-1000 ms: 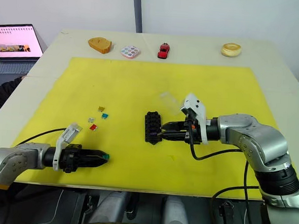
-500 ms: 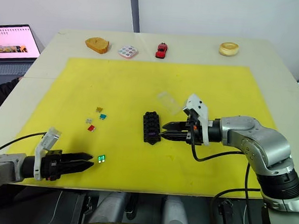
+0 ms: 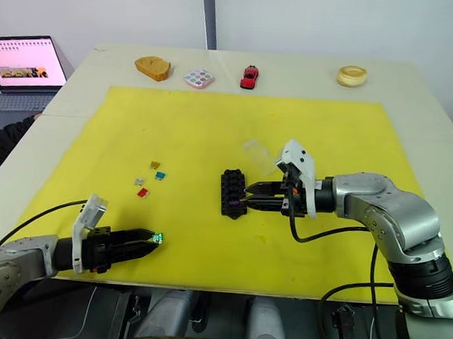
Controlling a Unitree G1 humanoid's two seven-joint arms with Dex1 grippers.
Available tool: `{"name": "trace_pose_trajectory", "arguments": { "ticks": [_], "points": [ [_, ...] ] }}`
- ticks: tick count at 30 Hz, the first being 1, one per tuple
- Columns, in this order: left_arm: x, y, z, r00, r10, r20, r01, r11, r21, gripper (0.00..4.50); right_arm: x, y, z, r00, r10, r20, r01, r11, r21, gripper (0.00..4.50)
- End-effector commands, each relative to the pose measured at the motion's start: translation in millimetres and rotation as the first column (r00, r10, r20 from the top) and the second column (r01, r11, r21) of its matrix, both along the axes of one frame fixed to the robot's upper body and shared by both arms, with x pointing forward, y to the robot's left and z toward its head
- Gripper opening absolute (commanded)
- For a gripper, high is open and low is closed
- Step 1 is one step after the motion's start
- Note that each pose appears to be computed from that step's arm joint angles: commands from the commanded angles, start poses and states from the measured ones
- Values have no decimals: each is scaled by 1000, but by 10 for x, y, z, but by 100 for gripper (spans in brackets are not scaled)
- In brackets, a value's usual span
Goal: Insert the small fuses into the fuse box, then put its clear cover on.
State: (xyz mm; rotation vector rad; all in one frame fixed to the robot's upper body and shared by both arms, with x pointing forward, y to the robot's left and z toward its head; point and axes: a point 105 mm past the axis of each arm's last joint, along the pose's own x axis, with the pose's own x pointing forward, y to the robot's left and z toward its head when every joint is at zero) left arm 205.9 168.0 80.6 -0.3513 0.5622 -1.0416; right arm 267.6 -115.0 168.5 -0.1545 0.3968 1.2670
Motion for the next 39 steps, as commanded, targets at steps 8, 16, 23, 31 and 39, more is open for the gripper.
{"name": "trace_pose_trajectory", "arguments": {
  "ticks": [8, 16, 23, 31, 39],
  "points": [
    [-15, 7, -34, 999, 20, -45, -22, 999, -45, 7, 11, -18, 43, 999, -13, 47, 14, 1000, -6, 151],
    [67, 13, 326, 997, -65, 38, 67, 997, -31, 7, -16, 99, 323, 995, 37, -92, -31, 997, 66, 151],
    [269, -168, 1062, 910, -362, 204, 351, 932, 88, 7, -47, 351, 864, 973, 230, -2, -230, 973, 26, 151],
    [829, -439, 1603, 753, -524, 399, 464, 852, 243, 7, 200, 562, 1097, 969, 241, 57, -241, 970, -3, 151],
    [1029, -622, 1655, 673, -583, 455, 489, 812, 318, 7, 213, 645, 1002, 973, 227, 41, -227, 974, -15, 151]
  ]
}}
